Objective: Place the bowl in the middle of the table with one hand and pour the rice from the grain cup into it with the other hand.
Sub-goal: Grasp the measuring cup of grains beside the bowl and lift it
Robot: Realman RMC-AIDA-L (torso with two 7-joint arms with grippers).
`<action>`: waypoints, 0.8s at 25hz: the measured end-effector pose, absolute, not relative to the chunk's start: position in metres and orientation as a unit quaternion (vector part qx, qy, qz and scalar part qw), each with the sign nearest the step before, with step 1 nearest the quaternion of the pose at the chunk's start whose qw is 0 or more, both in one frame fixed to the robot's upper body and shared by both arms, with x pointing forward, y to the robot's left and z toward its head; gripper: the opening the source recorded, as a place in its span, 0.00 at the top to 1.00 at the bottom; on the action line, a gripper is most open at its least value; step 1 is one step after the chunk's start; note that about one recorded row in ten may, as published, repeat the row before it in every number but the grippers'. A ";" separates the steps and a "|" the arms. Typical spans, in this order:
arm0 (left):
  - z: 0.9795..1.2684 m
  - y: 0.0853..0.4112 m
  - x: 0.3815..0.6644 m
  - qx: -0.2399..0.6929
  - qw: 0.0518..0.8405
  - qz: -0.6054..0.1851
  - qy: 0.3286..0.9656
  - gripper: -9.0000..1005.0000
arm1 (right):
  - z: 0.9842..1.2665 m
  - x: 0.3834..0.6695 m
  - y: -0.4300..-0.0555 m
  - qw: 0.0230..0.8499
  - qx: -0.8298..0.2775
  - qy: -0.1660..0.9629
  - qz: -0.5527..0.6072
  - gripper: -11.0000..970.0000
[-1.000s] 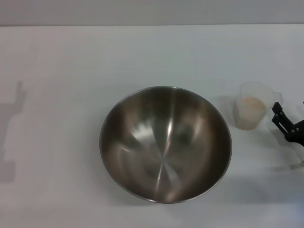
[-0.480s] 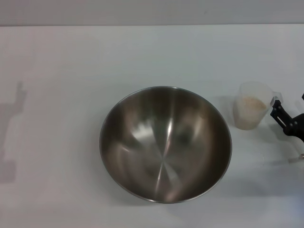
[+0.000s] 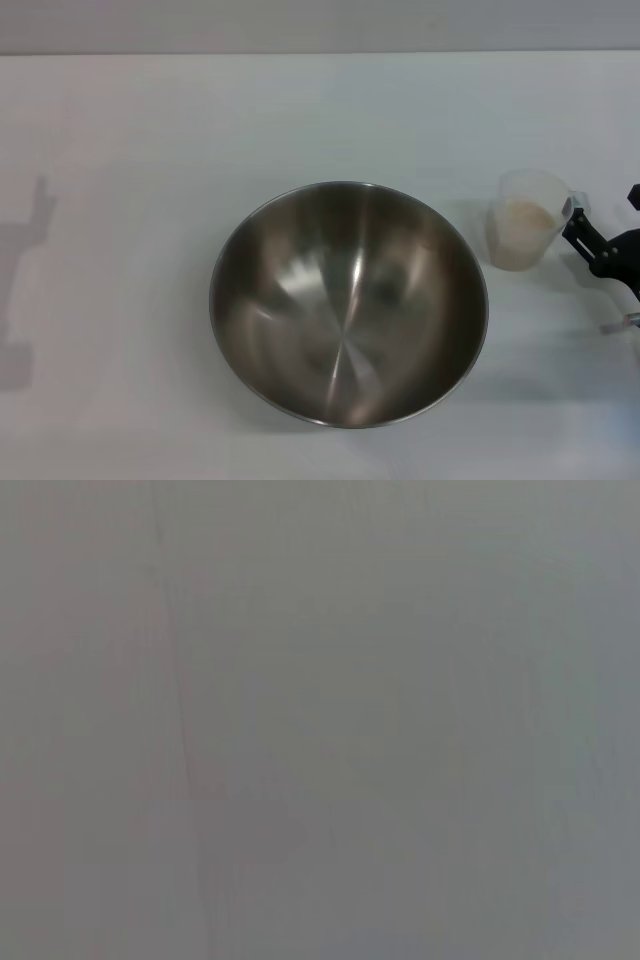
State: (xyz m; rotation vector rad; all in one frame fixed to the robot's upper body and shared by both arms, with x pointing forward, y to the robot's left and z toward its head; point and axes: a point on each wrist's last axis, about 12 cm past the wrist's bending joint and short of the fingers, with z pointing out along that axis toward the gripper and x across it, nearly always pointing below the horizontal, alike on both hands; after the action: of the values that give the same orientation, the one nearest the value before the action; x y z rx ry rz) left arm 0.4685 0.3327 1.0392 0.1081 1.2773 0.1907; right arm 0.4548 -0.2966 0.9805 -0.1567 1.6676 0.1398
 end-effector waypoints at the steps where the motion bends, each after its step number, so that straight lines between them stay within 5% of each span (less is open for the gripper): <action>1: 1.039 0.333 0.468 0.050 0.797 0.089 0.595 0.16 | 0.981 0.455 -0.296 0.668 -0.070 0.738 0.062 0.14; 15: 1.036 0.334 0.469 0.054 0.792 0.091 0.602 0.16 | 0.981 0.456 -0.296 0.668 -0.067 0.738 0.062 0.20; 20: 1.035 0.334 0.468 0.054 0.790 0.092 0.604 0.16 | 0.981 0.457 -0.295 0.669 -0.067 0.738 0.063 0.45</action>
State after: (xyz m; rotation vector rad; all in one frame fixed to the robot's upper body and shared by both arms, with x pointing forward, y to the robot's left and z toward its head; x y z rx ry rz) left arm 0.4680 0.3342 1.0354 0.1171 1.2995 0.1984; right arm 0.4572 -0.2950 0.9814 -0.1513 1.6635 0.1427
